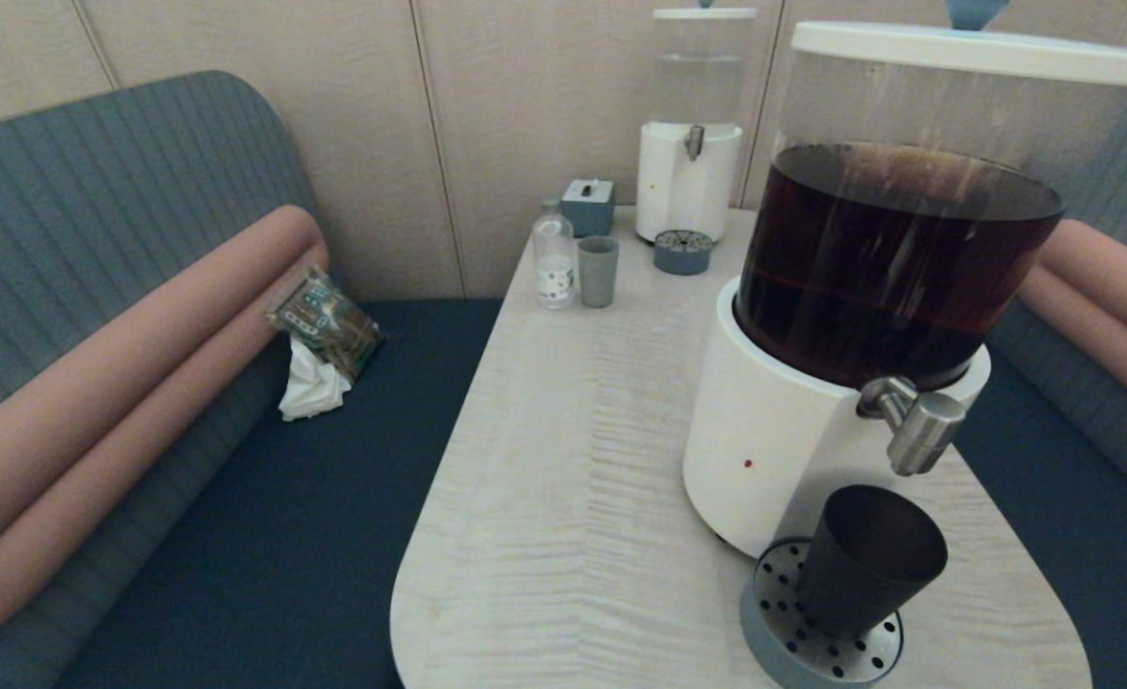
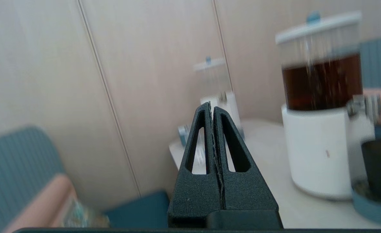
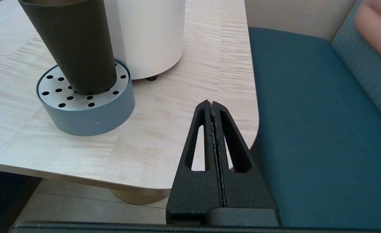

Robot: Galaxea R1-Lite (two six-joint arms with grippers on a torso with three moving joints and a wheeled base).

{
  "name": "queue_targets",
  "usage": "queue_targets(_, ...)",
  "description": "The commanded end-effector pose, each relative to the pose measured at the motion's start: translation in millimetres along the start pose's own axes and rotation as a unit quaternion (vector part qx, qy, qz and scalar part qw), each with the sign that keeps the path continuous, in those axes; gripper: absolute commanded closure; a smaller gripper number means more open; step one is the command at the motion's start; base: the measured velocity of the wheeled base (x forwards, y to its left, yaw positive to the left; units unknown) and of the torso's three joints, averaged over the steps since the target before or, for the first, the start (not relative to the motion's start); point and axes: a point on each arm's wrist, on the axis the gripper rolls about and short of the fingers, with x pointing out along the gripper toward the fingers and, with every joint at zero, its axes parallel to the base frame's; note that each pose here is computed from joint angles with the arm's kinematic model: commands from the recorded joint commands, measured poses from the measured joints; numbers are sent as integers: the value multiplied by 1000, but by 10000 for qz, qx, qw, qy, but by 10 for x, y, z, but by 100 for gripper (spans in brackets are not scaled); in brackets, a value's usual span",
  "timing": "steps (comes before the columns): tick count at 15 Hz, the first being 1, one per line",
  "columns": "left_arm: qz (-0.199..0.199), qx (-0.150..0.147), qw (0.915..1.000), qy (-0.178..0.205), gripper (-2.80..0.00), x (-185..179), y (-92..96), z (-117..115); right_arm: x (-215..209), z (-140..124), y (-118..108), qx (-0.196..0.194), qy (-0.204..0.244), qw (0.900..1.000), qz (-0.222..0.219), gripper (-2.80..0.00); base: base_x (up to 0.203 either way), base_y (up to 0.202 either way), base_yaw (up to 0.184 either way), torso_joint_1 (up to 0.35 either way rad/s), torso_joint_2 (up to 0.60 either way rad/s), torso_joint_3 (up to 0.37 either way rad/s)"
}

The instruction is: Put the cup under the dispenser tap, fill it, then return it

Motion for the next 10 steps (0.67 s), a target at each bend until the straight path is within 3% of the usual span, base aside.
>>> queue_targets(1,-6,20,10000,-40,0,-152,-65,-89,7,-25,1,-5,47,10000,6,0,0,0,0,0,0,0)
queue_targets(6,-19,-18,9985,549,0,-347,-156,-630,7,-25,1,-5,49,10000,6,0,0,0,0,0,0,0)
queue_targets(10,16,-223,9920,1245,0,-385,-172,-815,7,-25,1,-5,49,10000,6,0,0,0,0,0,0,0)
